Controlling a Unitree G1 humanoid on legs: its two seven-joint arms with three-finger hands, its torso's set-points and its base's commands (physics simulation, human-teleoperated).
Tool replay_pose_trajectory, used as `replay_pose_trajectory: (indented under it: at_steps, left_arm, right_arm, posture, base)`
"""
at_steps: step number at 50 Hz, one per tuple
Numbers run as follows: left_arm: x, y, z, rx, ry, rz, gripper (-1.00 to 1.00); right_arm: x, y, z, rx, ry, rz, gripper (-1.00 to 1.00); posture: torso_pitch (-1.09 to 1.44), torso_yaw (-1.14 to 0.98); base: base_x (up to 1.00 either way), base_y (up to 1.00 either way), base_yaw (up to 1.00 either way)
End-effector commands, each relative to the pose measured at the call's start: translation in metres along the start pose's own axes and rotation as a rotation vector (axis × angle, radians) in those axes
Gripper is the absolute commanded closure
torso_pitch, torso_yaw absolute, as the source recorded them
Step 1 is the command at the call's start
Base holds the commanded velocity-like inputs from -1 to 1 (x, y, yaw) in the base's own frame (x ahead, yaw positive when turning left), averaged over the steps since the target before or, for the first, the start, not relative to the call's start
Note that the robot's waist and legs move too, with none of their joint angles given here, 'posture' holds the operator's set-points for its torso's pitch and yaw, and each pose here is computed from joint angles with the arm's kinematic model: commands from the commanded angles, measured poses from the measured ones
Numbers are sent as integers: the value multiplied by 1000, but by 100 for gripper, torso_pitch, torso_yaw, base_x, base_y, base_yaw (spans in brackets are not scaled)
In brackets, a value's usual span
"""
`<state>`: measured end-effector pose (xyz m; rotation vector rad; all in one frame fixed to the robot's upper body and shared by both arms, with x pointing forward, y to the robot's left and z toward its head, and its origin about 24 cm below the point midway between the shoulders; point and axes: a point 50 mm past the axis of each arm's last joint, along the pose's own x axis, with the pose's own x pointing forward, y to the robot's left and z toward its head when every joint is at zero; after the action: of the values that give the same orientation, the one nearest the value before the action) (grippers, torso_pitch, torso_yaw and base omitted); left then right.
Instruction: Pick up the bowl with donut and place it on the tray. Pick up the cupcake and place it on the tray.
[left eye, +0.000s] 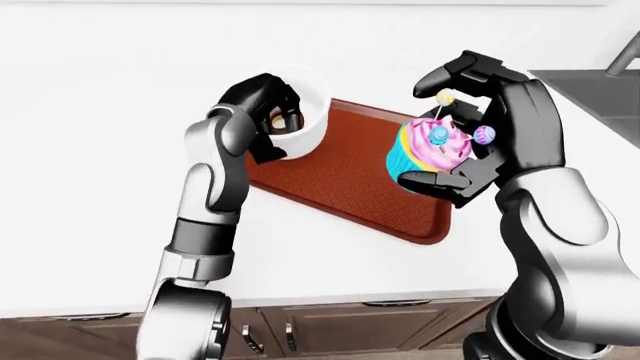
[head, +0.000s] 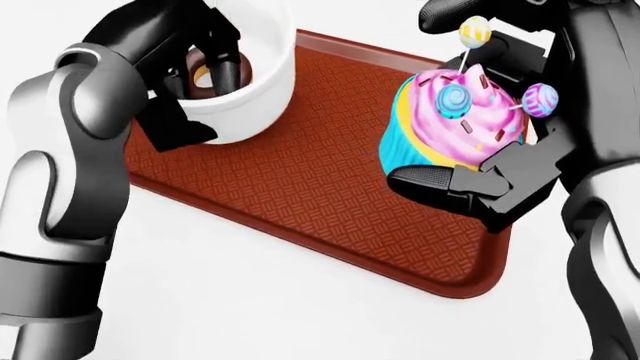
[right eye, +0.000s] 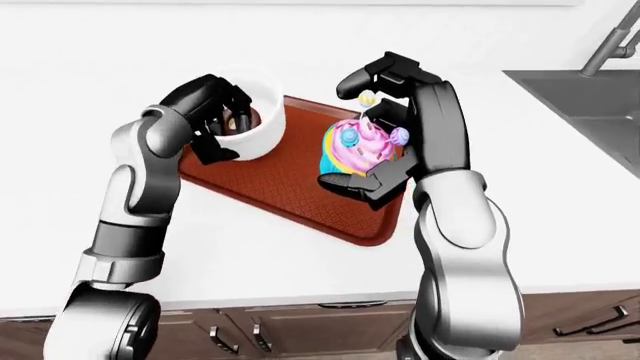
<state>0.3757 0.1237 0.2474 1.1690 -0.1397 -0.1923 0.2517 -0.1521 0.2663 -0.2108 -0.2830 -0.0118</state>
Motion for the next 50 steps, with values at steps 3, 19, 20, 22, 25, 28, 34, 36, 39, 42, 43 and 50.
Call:
replay_pose_trajectory:
  at_steps: [3,19,20,22,25,28,34,36,39,42,43,50]
  left_arm:
    - [-7,37,20,40,-81,175,100]
    - [6,28,13,55,-49,139,100]
    - [7,28,13,54,-49,139,100]
    - [7,28,13,55,-49,140,100]
    - [7,29,14,53,-52,143,100]
    - [7,25,14,58,-52,134,82]
    - [8,19,15,65,-56,121,69]
    - [8,18,15,68,-57,116,67]
    - [9,14,14,73,-56,104,52]
    - [10,13,14,75,-57,103,52]
    - [9,14,15,75,-58,104,51]
    - [7,17,17,69,-62,114,-20]
  right_arm:
    - [-2,-2,15,-6,-93,-19,100]
    - [-1,-4,13,1,-93,-25,100]
    - [-1,-4,13,1,-93,-25,100]
    - [-2,-4,13,0,-92,-26,100]
    - [-2,-4,14,1,-93,-26,100]
    - [-2,-4,12,2,-91,-27,100]
    - [-2,-5,11,4,-90,-28,100]
    - [-3,-5,11,5,-90,-27,100]
    - [-2,-5,11,6,-89,-28,100]
    - [-2,-4,10,6,-89,-27,100]
    - [-2,-5,11,6,-89,-27,100]
    - [-2,-5,10,7,-89,-27,100]
  posture:
    - [0,0]
    - [0,0]
    - [0,0]
    - [0,0]
    - [0,0]
    - [0,0]
    - [0,0]
    - [0,0]
    - [0,0]
    - [0,0]
    - [0,0]
    - [0,0]
  base:
    - [0,0,0]
    - [0,0,0]
    - [0,0,0]
    - [0,0,0]
    - [0,0,0]
    - [0,0,0]
    - [0,0,0]
    - [0,0,0]
    - [0,0,0]
    - [0,0,0]
    - [0,0,0]
    - [0,0,0]
